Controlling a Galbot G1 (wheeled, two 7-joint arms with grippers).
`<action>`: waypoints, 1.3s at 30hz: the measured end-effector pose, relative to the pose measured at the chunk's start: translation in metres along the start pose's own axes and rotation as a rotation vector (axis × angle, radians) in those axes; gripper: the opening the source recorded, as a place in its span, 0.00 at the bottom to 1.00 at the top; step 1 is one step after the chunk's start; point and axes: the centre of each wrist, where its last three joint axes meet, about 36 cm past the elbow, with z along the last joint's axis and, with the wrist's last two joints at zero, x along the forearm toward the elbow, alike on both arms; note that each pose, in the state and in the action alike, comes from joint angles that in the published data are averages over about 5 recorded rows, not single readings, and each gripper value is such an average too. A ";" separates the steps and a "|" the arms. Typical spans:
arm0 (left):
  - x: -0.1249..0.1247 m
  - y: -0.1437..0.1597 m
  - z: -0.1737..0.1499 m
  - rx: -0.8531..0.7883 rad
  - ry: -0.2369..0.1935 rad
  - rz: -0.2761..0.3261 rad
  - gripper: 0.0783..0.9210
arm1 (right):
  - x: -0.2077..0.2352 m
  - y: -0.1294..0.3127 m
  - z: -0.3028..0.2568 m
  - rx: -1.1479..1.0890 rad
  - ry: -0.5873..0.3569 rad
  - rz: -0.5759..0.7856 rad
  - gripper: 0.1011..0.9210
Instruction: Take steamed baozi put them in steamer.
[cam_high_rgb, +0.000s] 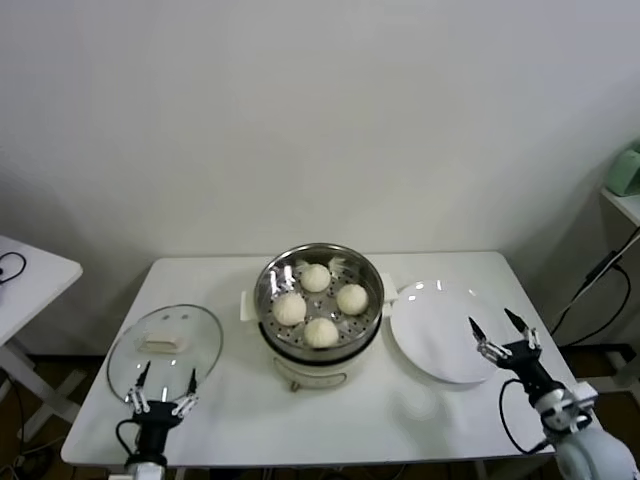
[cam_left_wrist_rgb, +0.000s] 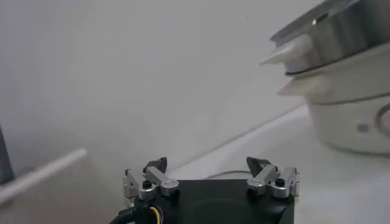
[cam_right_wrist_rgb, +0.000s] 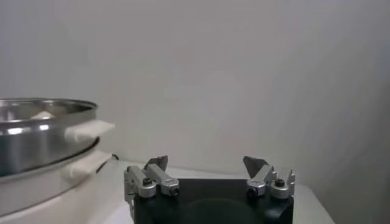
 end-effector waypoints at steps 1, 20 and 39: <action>-0.003 0.005 0.002 -0.042 -0.006 -0.008 0.88 | 0.004 0.001 0.004 -0.007 0.004 0.009 0.88; -0.048 0.064 0.066 -0.789 -0.105 -0.043 0.88 | 0.031 0.017 0.043 -0.084 0.030 0.095 0.88; -0.086 0.072 0.096 -0.981 -0.119 0.006 0.88 | 0.036 0.017 0.049 -0.111 0.014 0.126 0.88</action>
